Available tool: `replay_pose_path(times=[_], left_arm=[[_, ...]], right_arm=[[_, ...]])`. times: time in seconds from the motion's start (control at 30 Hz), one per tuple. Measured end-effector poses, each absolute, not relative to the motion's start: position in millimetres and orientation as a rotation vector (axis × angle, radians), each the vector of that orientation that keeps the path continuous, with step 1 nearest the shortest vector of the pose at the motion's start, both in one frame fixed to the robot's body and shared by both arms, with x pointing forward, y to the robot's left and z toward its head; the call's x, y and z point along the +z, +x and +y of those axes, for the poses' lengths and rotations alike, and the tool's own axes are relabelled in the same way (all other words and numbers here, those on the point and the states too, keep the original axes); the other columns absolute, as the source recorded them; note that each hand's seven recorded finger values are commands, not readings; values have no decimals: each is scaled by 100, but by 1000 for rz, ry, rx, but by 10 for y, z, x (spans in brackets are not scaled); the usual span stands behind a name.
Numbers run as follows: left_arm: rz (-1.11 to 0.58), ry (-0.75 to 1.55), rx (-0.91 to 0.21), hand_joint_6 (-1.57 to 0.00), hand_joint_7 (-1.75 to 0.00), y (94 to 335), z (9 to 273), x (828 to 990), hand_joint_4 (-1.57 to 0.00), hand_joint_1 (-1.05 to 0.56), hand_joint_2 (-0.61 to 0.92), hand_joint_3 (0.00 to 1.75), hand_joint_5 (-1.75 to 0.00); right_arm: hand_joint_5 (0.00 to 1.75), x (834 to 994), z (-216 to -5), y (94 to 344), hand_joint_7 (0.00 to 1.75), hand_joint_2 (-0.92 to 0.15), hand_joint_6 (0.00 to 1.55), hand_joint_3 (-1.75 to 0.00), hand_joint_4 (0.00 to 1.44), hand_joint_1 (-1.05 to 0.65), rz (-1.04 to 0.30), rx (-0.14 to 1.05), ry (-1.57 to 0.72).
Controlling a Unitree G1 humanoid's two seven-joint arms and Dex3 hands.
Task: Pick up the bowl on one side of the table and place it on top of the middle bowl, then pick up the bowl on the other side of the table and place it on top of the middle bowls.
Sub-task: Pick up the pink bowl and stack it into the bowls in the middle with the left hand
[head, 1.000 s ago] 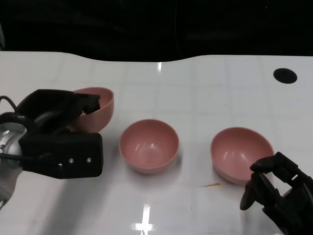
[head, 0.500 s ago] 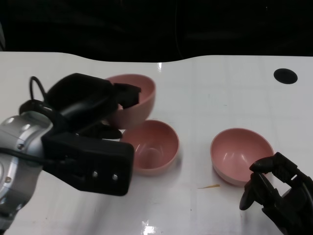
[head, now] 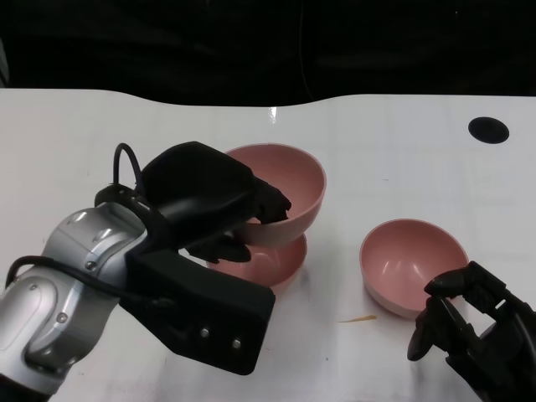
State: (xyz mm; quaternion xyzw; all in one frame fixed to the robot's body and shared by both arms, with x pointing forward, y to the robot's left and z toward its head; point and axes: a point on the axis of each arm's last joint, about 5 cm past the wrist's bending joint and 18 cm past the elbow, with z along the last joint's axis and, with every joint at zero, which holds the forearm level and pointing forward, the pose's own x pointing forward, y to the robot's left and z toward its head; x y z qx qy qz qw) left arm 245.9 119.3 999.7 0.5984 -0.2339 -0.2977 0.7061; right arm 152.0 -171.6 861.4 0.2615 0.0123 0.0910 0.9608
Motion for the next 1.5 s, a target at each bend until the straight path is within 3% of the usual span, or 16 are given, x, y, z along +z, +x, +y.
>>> replay_pose_path(times=[0.07,0.1,0.17,0.2,0.23,0.27,0.4,0.47,0.6,0.77,0.8,0.83,0.9,0.97,1.27,1.5], left_arm=[[-515,1328,-667,-85,-81,2465,1183,9980,-78,-23,92,23,-132],[-512,1327,-671,-83,-84,2468,1182,9971,-76,-23,92,24,-132],[-507,1327,-679,-80,-80,2476,1184,9952,-79,-24,92,28,-118],[-502,1327,-680,-82,-69,2481,1185,9944,-82,-24,92,29,-108],[-499,1325,-682,-84,-72,2484,1185,9938,-80,-24,92,29,-119],[-495,1324,-684,-78,-90,2488,1185,9930,-75,-23,92,28,-136],[-486,1320,-690,-67,-122,2499,1186,9898,-69,-22,92,26,-154],[-487,1315,-689,-64,-127,2505,1187,9881,-68,-22,92,25,-155],[-482,1311,-686,-67,-113,2511,1197,9847,-72,-22,92,25,-140],[-487,1306,-694,-90,-50,2519,1210,9799,-89,-23,92,28,-92],[-486,1307,-696,-93,-46,2521,1212,9794,-91,-24,92,29,-90],[-485,1307,-697,-95,-43,2523,1213,9791,-90,-24,92,30,-91],[-483,1306,-699,-93,-56,2525,1215,9786,-82,-25,92,30,-112],[-478,1307,-700,-90,-59,2528,1218,9779,-81,-25,92,31,-113],[-441,1309,-709,-101,-10,2552,1239,9726,-107,-24,92,32,-37],[-416,1311,-718,-106,-7,2569,1253,9681,-113,-23,92,28,-30]], right_arm=[[160,8612,-1713,1516,123,-83,84,-48,85,-15,25,185,529],[161,8612,-1710,1512,123,-83,84,-48,85,-15,25,185,528],[161,8612,-1704,1506,124,-84,84,-49,84,-14,25,185,525],[161,8613,-1700,1504,124,-85,83,-49,84,-14,25,187,524],[162,8613,-1698,1503,124,-84,83,-49,84,-14,25,187,525],[161,8613,-1698,1503,124,-83,84,-50,84,-14,25,187,525],[160,8613,-1698,1503,124,-82,83,-53,84,-14,24,187,525],[160,8614,-1698,1503,124,-82,83,-53,85,-15,24,187,525],[160,8626,-1700,1502,124,-82,83,-52,85,-15,18,186,523],[162,8627,-1700,1499,126,-83,82,-52,84,-15,17,186,523],[162,8627,-1701,1496,126,-83,82,-52,84,-15,18,185,523],[162,8626,-1700,1494,126,-83,82,-52,83,-15,19,185,523],[162,8628,-1699,1492,126,-83,82,-50,84,-15,18,186,522],[162,8631,-1696,1492,126,-83,82,-50,84,-16,18,186,520],[161,8637,-1691,1494,125,-84,82,-49,84,-14,16,189,520],[162,8637,-1692,1494,125,-83,82,-50,84,-15,14,189,523]])
